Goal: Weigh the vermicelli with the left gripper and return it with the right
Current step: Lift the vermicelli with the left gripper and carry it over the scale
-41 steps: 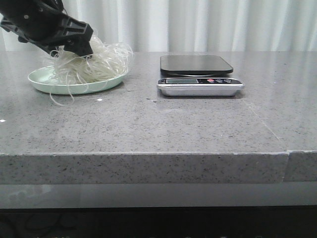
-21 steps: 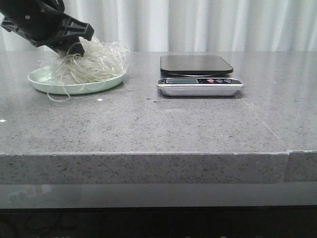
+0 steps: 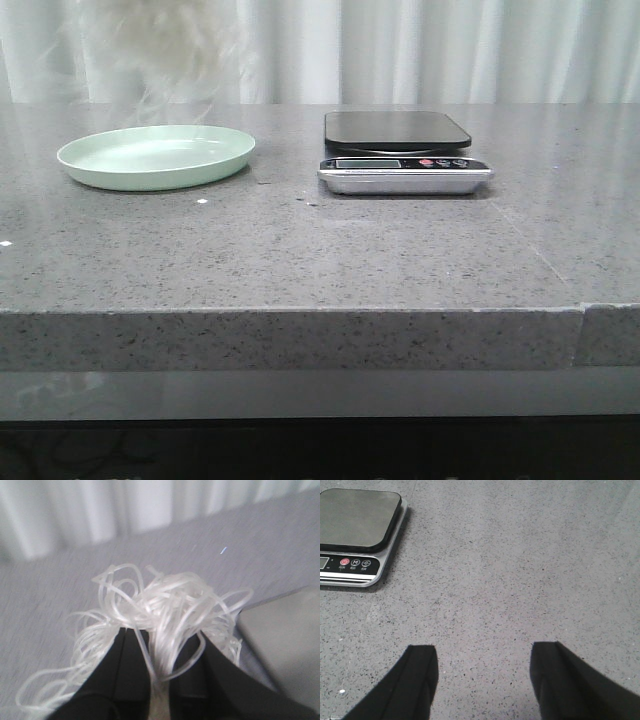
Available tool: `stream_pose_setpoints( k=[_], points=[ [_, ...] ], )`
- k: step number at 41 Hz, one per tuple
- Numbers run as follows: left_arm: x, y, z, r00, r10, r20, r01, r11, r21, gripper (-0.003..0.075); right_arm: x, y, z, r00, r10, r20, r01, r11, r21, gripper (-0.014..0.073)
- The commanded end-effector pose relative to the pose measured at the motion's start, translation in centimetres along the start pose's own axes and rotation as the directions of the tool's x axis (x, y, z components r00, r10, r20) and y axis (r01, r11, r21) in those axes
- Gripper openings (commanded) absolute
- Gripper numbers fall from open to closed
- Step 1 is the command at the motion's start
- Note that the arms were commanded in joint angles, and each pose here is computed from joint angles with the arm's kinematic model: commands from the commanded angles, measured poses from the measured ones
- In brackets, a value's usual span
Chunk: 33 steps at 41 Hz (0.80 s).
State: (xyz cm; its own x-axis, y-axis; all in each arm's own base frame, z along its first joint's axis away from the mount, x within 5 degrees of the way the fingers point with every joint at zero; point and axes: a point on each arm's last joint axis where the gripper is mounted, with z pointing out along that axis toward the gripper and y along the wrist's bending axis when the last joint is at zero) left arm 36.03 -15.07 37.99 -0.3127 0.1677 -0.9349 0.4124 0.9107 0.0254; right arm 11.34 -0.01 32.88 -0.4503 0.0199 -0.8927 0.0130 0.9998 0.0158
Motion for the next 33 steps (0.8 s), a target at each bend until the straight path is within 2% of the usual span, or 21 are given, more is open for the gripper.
stream_pose_setpoints(
  k=[1, 10, 17, 23, 33],
  points=[
    [-5.4, -1.8, -3.4, 0.971, 0.004, 0.239, -0.014, 0.999, 0.037, 0.0141, -1.4, -0.1, -0.3, 0.996, -0.013, 0.083, 0.012, 1.000, 0.007, 0.0512],
    [-8.5, -6.2, -2.8, 0.942, 0.025, 0.334, -0.071, 0.989, 0.127, 0.0141, -1.4, -0.1, -0.3, 0.996, -0.013, 0.084, 0.012, 1.000, 0.007, 0.0512],
    [-9.0, -9.0, -0.5, 0.936, 0.029, 0.352, -0.097, 0.979, 0.177, 0.0141, -1.4, -0.1, -0.3, 0.996, -0.013, 0.084, 0.012, 1.000, 0.007, 0.0512],
    [-8.0, -10.7, 2.6, 0.944, 0.035, 0.327, -0.106, 0.974, 0.201, 0.0141, -1.4, -0.1, -0.3, 0.996, -0.013, 0.084, 0.012, 1.000, 0.007, 0.0512],
    [-5.0, -11.5, 6.7, 0.966, 0.053, 0.252, -0.107, 0.973, 0.207, 0.0141, -1.4, -0.1, -0.3, 0.996, -0.013, 0.084, 0.012, 1.000, 0.007, 0.0512]
  ],
)
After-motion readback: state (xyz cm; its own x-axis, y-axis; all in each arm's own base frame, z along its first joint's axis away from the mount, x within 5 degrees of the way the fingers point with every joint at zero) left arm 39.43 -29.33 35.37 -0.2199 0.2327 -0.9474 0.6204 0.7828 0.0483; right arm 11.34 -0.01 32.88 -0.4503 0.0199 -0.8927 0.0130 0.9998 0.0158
